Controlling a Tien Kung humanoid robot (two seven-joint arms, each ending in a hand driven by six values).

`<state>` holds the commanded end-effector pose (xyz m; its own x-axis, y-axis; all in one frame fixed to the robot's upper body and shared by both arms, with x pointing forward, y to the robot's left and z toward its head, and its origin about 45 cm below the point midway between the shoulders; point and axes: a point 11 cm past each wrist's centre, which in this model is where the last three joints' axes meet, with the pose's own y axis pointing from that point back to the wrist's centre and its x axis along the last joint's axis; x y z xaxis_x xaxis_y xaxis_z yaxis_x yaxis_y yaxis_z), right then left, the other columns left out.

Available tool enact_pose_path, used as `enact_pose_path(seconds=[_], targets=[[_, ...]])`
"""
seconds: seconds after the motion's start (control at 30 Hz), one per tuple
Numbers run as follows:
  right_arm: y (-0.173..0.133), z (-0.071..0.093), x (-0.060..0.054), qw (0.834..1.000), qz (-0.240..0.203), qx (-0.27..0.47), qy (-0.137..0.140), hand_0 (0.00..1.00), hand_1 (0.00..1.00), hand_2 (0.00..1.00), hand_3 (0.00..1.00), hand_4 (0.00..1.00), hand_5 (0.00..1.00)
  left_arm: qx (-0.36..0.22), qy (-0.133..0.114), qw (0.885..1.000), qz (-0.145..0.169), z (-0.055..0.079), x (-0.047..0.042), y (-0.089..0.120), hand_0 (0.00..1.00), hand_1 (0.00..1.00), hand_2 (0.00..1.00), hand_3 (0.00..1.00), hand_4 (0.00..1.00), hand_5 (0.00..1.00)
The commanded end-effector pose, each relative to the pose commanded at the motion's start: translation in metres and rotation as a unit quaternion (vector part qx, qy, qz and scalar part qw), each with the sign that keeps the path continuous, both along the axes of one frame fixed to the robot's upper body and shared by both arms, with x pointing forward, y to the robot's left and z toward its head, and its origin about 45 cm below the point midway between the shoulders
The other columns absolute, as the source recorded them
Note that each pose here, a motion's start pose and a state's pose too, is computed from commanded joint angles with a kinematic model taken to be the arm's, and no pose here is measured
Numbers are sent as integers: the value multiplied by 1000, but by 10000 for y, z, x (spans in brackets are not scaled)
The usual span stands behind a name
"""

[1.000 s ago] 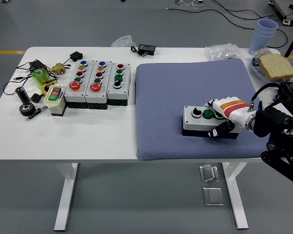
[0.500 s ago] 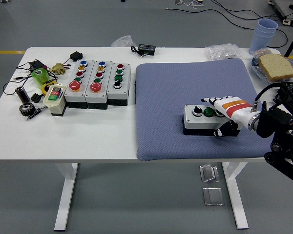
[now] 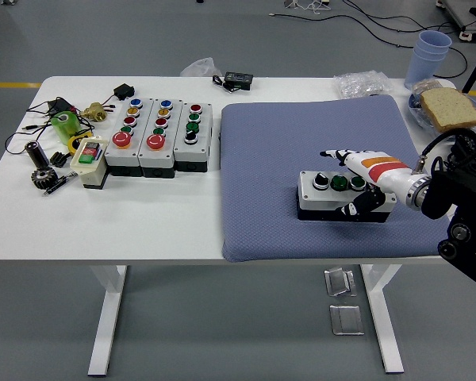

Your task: Pick up the button,place it on the desk,press the button,press the button

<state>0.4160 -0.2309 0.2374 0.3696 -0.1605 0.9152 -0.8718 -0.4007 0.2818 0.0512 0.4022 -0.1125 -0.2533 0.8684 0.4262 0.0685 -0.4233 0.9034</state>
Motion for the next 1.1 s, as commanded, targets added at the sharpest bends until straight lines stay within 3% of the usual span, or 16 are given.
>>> enact_pose_path(seconds=[0.23, 1.1], targets=[[-16, 153, -36, 999, 1, 29, -16, 934, 842, 942, 998, 926, 88, -1, 0, 1000, 0, -1, -3, -2, 531, 421, 417, 433, 249, 503], [-229, 433, -108, 989, -30, 141, -47, 879, 780, 851, 922, 899, 137, -1, 6, 1000, -4, -7, -52, -1, 530, 421, 417, 434, 248, 506]])
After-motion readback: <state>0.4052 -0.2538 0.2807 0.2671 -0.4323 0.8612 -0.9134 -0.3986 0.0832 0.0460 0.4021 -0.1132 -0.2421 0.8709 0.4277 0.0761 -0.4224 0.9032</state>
